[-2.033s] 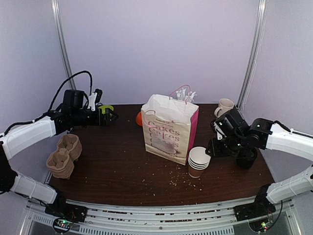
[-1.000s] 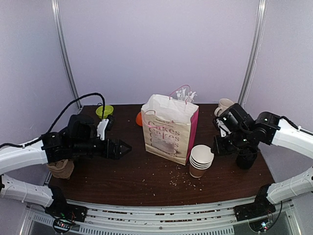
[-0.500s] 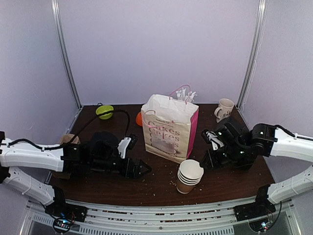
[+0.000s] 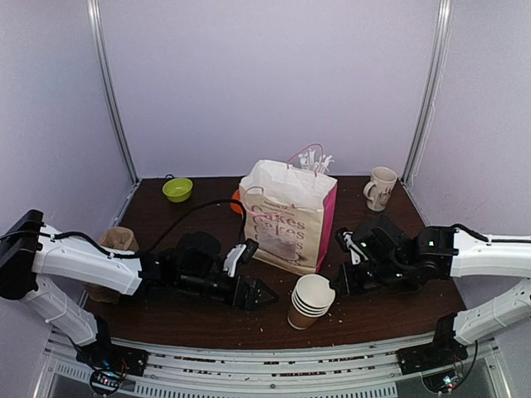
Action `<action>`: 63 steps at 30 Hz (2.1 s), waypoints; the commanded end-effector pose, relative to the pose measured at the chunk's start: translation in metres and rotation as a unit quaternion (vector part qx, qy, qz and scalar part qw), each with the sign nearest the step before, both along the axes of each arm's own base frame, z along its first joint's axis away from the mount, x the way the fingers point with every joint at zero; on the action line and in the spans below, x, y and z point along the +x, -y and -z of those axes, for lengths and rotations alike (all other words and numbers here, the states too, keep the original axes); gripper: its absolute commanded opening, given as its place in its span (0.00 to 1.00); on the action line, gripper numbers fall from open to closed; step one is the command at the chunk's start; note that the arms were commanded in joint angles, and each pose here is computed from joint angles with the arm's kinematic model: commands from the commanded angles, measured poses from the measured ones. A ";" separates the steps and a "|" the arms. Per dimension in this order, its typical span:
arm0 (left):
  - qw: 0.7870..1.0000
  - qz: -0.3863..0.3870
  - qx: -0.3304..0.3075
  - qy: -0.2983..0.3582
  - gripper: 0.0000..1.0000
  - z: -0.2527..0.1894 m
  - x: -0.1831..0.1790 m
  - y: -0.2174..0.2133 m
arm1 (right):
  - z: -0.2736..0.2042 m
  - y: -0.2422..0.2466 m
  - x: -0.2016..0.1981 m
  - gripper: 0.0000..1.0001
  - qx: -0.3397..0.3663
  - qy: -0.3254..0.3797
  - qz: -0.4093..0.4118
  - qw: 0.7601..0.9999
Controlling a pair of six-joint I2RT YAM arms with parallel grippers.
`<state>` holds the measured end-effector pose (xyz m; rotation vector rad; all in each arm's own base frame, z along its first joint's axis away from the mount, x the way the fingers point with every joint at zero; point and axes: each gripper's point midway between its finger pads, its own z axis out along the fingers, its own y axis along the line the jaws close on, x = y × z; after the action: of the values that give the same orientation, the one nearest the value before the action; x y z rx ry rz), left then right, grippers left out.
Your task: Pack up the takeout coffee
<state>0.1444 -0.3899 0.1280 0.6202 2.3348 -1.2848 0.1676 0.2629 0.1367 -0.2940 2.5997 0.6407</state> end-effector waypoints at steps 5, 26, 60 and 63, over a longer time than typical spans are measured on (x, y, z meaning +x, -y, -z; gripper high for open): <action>0.997 0.045 -0.055 -0.001 0.89 -0.014 -0.007 0.025 | -0.004 -0.004 0.009 0.00 0.013 0.023 0.024 0.999; 0.996 0.058 -0.063 -0.007 0.84 -0.011 -0.004 0.042 | -0.011 -0.017 -0.002 0.00 0.024 0.019 0.009 0.999; 0.997 0.055 -0.050 -0.029 0.34 0.007 0.003 0.040 | -0.032 -0.015 -0.013 0.43 -0.003 0.032 -0.012 0.999; 0.997 0.056 -0.050 -0.026 0.34 0.005 0.003 0.041 | -0.037 -0.006 -0.013 0.52 -0.021 0.037 -0.012 0.999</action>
<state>0.1416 -0.4268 0.1159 0.6989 2.3291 -1.4739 0.1549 0.2808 0.1579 -0.3364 2.5638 0.6278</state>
